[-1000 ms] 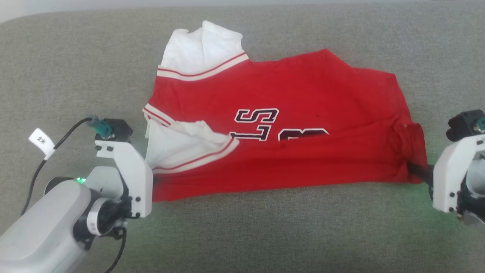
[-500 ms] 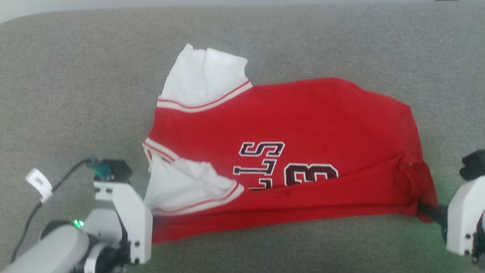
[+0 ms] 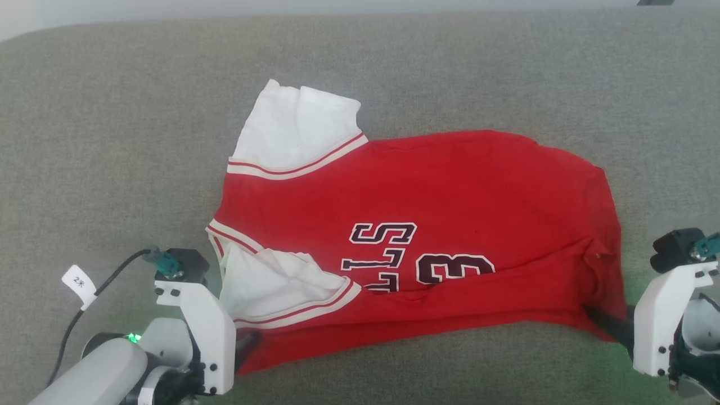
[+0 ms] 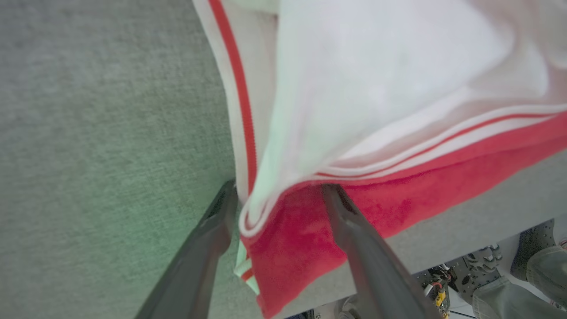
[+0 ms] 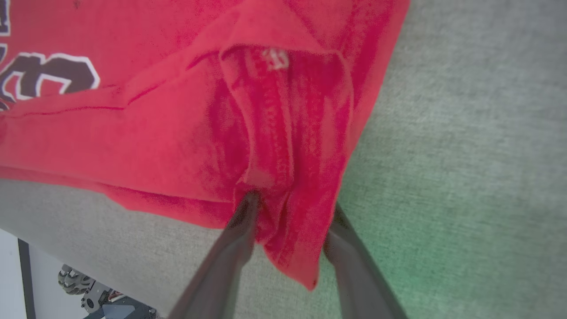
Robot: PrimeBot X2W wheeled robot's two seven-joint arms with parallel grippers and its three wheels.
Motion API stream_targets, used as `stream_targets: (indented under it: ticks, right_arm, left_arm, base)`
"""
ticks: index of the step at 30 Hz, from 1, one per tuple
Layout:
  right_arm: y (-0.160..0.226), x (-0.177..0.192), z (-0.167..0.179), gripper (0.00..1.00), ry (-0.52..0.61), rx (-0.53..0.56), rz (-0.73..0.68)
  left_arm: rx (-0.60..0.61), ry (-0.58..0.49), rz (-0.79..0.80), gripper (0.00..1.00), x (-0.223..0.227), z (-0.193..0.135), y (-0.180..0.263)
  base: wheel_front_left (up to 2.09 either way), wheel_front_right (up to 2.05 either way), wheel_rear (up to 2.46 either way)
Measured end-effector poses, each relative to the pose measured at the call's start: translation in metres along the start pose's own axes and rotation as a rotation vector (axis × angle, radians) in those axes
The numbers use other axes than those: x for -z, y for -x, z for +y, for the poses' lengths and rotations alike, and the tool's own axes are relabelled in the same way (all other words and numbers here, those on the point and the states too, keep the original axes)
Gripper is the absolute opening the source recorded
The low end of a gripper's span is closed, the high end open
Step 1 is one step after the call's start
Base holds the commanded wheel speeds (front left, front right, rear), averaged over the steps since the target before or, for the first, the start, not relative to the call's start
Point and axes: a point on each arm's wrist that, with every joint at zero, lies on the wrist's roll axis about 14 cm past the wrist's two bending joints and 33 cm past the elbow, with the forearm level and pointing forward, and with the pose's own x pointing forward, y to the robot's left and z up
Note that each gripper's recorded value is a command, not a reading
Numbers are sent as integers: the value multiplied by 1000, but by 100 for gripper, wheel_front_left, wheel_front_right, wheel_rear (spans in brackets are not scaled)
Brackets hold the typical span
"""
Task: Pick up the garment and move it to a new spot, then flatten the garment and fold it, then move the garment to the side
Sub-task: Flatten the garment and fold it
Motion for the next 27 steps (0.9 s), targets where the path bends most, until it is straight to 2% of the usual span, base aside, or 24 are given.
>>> stream_targets:
  ticks: [5, 10, 19, 27]
  right_arm:
    - [11, -13, 0, 100, 6, 2, -64]
    - [32, -36, -1, 100, 8, 9, -197]
    - [80, -87, 3, 100, 39, 41, -563]
    - [126, -130, -2, 100, 115, 115, -923]
  left_arm:
    - [-35, -16, -38, 100, -12, 11, 14]
    - [-60, -49, -83, 100, -29, 15, 35]
    - [-63, -168, -242, 100, -94, 2, 58]
    - [-33, -287, -389, 100, -175, -24, 51]
  base:
    - [0, 0, 0]
    - [0, 0, 0]
    - [0, 0, 0]
    - [0, 0, 0]
